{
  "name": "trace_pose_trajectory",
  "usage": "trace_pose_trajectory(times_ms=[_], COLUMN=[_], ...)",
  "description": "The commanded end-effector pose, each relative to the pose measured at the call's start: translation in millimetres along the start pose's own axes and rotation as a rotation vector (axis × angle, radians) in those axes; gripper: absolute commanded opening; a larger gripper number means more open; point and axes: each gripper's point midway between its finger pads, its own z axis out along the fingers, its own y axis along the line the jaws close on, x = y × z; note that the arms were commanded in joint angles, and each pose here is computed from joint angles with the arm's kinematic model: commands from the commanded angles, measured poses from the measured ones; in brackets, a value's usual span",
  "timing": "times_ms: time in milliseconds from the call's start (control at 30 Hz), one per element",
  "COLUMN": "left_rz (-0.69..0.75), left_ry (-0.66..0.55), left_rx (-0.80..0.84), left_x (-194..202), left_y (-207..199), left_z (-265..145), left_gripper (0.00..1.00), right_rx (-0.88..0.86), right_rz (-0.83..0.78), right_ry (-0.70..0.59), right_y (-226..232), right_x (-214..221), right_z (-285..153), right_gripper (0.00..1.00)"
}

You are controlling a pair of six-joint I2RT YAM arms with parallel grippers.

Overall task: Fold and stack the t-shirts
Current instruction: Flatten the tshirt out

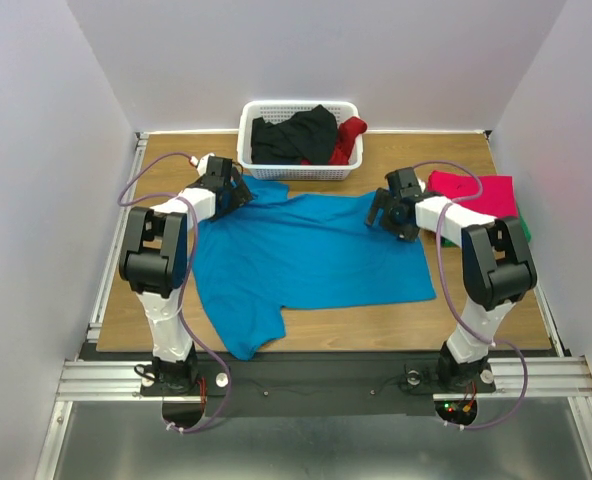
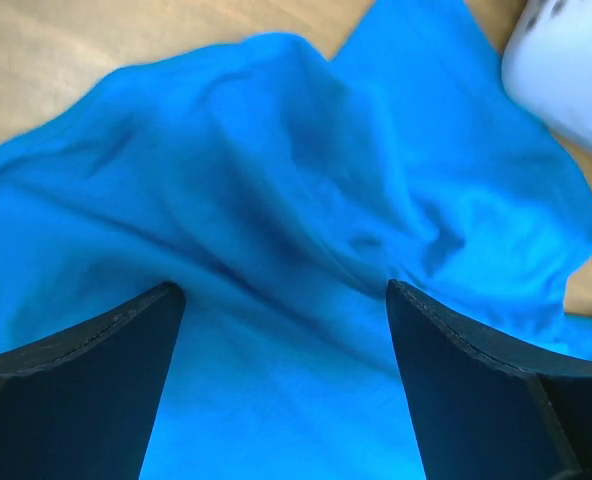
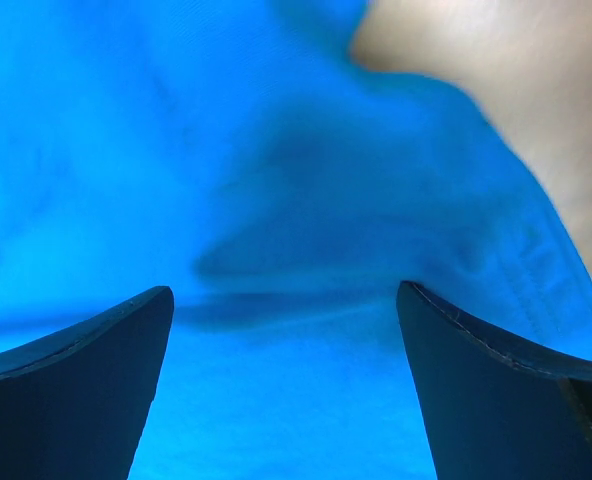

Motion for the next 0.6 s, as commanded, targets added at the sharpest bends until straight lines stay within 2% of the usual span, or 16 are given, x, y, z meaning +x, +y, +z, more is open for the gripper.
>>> trace_pose_trajectory(times_ms=[0, 200, 367, 467, 533, 567], left_rz=[0.036, 0.046, 0.021, -0.013, -0.026, -0.048], left_ry=[0.032, -0.033, -0.098, -0.111, -0.138, -0.087], left_rx=[-0.018, 0.010, 0.052, 0.073, 0.116, 0.095], left_x=[-9.6, -41.8, -58.5, -43.5, -31.7, 0.1], left_y=[-0.4, -15.1, -16.4, -6.0, -6.2, 8.9], left_z=[4.4, -19.0, -72.8, -109.1, -141.5, -140.0], left_gripper=[0.95, 0.95, 0.98, 0.98, 0.98, 0.98], right_rx=[0.054, -0.034, -0.154, -0.184, -0.190, -0.218], right_rz=[0.062, 0.002, -0.016, -0.019, -0.013, -0.001], right_ry=[-0.070, -0.115, -0.163, -0.198, -0.162, -0.182], right_y=[-14.3, 6.6, 20.9, 14.0, 3.4, 3.5], right_x=[-33.4, -57.8, -66.4, -60.1, -36.3, -34.3], right_z=[15.9, -2.7, -48.2, -75.9, -78.3, -92.3], right_gripper=[1.00, 1.00, 1.00, 1.00, 1.00, 1.00])
